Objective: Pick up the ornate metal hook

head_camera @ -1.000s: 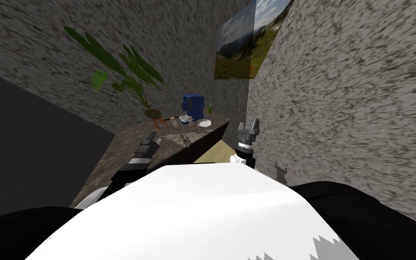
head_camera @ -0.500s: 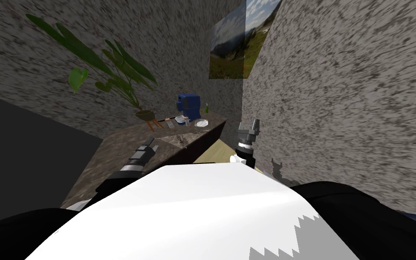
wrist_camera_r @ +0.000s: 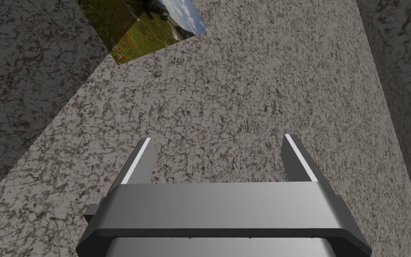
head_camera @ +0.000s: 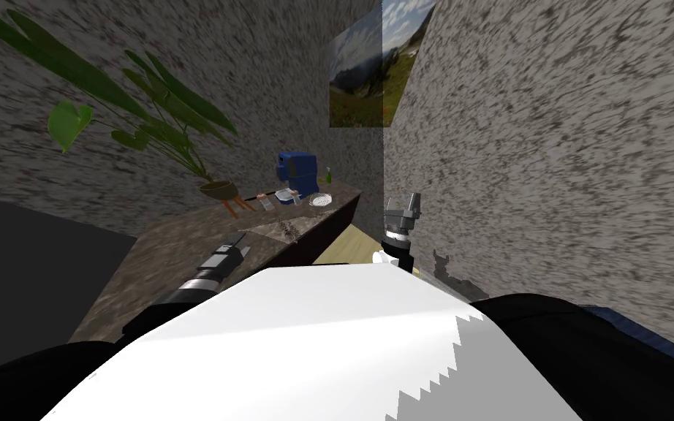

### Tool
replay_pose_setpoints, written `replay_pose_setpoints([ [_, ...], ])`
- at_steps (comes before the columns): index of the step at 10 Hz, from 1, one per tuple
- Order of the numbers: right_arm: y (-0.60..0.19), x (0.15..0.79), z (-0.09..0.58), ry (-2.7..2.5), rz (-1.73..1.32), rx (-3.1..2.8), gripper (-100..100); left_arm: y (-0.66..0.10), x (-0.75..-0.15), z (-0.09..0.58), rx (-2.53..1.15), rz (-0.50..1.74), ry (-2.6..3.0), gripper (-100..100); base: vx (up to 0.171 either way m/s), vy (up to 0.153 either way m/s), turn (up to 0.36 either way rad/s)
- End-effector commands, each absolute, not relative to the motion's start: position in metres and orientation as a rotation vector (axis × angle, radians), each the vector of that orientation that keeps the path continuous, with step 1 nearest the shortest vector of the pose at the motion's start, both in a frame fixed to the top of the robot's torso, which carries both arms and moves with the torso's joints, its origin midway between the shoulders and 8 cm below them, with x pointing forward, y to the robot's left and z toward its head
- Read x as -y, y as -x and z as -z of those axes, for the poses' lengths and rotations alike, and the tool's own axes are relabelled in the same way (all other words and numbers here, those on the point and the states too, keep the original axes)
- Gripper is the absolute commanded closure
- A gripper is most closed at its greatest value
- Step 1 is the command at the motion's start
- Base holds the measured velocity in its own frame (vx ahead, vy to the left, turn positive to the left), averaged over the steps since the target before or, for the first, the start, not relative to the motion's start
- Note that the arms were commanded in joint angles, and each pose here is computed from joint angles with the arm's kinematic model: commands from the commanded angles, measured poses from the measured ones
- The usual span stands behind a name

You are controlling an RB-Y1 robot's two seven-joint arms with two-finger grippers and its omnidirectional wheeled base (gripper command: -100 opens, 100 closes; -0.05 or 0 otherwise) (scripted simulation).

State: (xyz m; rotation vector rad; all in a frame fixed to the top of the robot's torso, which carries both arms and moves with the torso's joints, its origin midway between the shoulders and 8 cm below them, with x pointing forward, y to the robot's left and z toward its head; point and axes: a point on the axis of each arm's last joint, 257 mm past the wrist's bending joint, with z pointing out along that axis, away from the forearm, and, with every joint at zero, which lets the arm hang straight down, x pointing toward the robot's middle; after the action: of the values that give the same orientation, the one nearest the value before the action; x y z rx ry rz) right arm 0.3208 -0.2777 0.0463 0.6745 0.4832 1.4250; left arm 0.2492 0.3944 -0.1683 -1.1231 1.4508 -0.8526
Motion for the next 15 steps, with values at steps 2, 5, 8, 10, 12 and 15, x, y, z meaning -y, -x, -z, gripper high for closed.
replay_pose_setpoints([
  [2, -0.321, 0.278, -0.046, -0.675, -1.425, -0.483, 0, -0.229, -0.405, 0.19, -1.516, 0.799, 1.205, -100, 0.019, -0.014, -0.125],
  [5, -0.321, 0.278, -0.046, -0.675, -1.425, -0.483, 0, -0.202, -0.417, 0.213, -1.595, 0.736, 1.287, -100, 0.043, -0.016, -0.223],
  [8, -0.321, 0.278, -0.046, -0.675, -1.425, -0.483, 0, -0.167, -0.43, 0.241, -1.703, 0.651, 1.383, -100, 0.064, -0.014, -0.277],
  [10, -0.321, 0.278, -0.046, -0.675, -1.425, -0.483, 0, -0.15, -0.435, 0.251, -1.744, 0.613, 1.421, -100, 0.058, -0.006, -0.099],
  [12, -0.321, 0.278, -0.046, -0.675, -1.425, -0.483, 0, -0.124, -0.442, 0.267, -1.811, 0.554, 1.474, -100, 0.077, -0.017, -0.325],
  [15, -0.321, 0.278, -0.046, -0.675, -1.425, -0.483, 0, -0.097, -0.448, 0.28, -1.874, 0.495, 1.523, -100, 0.076, -0.003, -0.183],
])
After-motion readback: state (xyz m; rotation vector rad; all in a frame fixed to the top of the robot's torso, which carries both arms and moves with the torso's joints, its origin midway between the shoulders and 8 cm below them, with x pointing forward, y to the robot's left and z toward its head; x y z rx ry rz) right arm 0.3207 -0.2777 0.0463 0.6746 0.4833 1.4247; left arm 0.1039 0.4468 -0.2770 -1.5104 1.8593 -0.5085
